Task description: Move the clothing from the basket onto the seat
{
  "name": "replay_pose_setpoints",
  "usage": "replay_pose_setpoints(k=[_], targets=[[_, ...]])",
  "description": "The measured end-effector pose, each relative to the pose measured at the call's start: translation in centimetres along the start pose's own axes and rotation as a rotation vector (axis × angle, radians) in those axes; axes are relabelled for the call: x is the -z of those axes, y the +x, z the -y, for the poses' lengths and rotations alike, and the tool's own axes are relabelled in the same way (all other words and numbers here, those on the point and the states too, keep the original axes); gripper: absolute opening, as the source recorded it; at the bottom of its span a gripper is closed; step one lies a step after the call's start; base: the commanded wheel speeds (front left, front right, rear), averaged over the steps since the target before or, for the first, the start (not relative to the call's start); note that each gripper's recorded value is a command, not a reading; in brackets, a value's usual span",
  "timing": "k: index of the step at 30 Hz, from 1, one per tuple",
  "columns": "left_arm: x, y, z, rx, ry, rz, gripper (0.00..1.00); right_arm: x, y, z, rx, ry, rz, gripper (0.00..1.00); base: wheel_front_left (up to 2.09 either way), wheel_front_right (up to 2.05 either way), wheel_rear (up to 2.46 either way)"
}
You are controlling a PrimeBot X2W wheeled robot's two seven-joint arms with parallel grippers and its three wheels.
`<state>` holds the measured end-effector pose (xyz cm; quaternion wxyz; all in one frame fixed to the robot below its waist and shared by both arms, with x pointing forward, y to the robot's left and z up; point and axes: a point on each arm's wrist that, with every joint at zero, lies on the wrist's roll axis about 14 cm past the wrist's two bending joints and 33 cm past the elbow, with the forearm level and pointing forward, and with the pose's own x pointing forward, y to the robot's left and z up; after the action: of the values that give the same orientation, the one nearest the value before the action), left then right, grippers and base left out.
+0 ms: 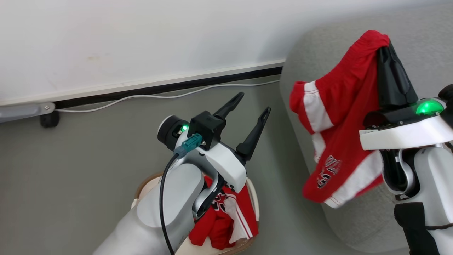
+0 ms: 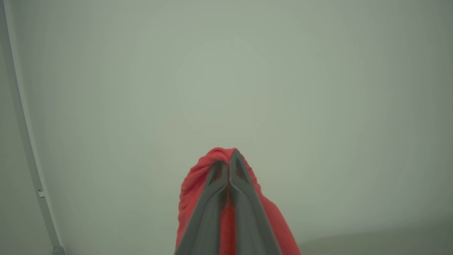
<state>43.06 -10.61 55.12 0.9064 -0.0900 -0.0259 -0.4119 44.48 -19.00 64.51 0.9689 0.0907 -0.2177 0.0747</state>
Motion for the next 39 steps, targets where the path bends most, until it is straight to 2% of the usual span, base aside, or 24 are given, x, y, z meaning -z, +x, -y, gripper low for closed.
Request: replay_pose_setpoints(k=[12,26,31,39], targets=[[3.1,1.4,5.8,0.192,-0.053,-0.062,1.0,-5.2,-3.5,5.9,0.155,-0.103,0.075,0.0,0.0,0.0,0.0],[4.1,3.1,12.1,0.376,-0.085,-0.074,1.0,-11.0,-8.7,11.2,0.319,-0.247,0.131,0.0,0.0,0.0,0.0],[5.1,3.3,12.8,0.41,-0.115,-0.087,1.0,-11.7,-9.5,13.2,0.366,-0.305,0.116,0.0,0.0,0.0,0.0],[7.9,3.4,12.5,0.432,-0.165,-0.127,1.0,-13.4,-7.6,16.0,0.393,-0.425,0.124,0.0,0.0,0.0,0.0]])
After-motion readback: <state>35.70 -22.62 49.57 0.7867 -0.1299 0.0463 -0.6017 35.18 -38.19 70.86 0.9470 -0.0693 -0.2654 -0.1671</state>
